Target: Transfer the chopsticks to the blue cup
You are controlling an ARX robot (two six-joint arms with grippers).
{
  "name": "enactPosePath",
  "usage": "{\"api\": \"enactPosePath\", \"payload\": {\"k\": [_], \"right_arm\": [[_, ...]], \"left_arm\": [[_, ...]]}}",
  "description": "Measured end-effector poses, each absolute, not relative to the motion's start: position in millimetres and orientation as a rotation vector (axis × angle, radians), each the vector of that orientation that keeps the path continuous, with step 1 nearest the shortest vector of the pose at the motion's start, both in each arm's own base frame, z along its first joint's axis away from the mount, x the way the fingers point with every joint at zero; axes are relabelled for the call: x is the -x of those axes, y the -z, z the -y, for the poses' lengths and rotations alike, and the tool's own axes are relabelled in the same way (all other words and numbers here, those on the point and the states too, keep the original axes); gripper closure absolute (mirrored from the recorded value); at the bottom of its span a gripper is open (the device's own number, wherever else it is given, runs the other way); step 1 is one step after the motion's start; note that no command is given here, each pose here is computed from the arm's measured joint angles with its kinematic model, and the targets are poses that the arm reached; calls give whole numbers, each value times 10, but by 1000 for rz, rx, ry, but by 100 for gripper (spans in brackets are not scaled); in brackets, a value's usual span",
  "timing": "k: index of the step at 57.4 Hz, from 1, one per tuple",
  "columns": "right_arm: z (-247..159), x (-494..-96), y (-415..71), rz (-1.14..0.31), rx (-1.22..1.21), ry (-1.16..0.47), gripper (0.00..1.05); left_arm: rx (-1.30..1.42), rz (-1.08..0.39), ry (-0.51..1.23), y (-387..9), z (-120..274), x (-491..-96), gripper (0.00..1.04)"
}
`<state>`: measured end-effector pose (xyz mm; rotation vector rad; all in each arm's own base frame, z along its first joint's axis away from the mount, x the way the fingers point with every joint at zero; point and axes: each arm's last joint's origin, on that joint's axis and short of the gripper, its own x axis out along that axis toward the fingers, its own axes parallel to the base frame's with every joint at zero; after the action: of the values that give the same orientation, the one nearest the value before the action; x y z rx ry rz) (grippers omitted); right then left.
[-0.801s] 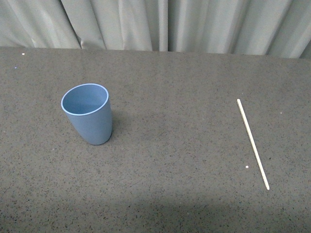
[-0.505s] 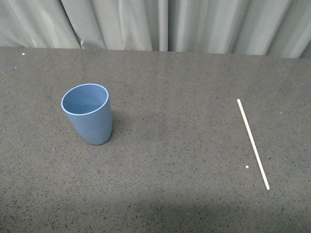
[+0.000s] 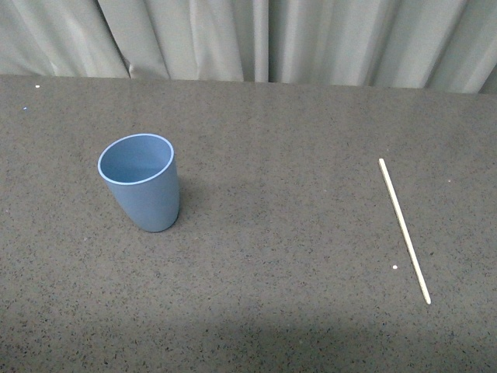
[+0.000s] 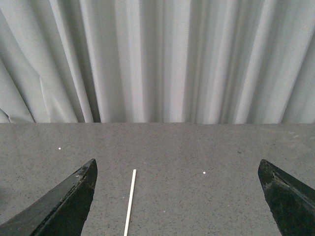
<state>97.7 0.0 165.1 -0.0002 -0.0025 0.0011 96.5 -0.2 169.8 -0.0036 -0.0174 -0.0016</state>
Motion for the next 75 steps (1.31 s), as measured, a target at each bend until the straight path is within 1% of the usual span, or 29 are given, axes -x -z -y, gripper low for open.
{"api": "enactPosePath", "payload": {"k": [7,9,11,14,20,24,27,29,32,43,53,62,75], "right_arm": [[0,-977,-1651,2,0,-1,9],[0,-980,-1639,-28,44,55,9],[-4,-1000,-1630,-97,135,157,9],[-5,-1045,-1617,-157,223,195,9],[-15,-1234,-1628,-253,268,148,9],[-46,-1482,-1655,-337,239,84,9],[-61,-1639,-1654,-376,211,67,9],[-73,-1808,-1626,-432,179,64,9],[-83,-1946,-1590,-480,151,58,9],[-153,-2519,-1293,-722,64,28,9],[-264,-2885,-992,-918,22,1,9],[-363,-3144,-837,-1029,-3,-18,9],[-461,-3416,-661,-1111,-16,-18,9]], "left_arm": [[4,17,2,-1698,2,-965,7],[4,17,2,-1698,2,-965,7],[4,17,2,-1698,2,-965,7],[4,17,0,-1698,1,-965,7],[4,17,2,-1698,2,-965,7],[4,17,2,-1698,2,-965,7],[4,17,1,-1698,1,-965,7],[4,17,1,-1698,1,-965,7],[4,17,1,-1698,1,-965,7],[4,17,2,-1698,2,-965,7],[4,17,1,-1698,1,-965,7],[4,17,2,-1698,2,-965,7],[4,17,1,-1698,1,-965,7]]}}
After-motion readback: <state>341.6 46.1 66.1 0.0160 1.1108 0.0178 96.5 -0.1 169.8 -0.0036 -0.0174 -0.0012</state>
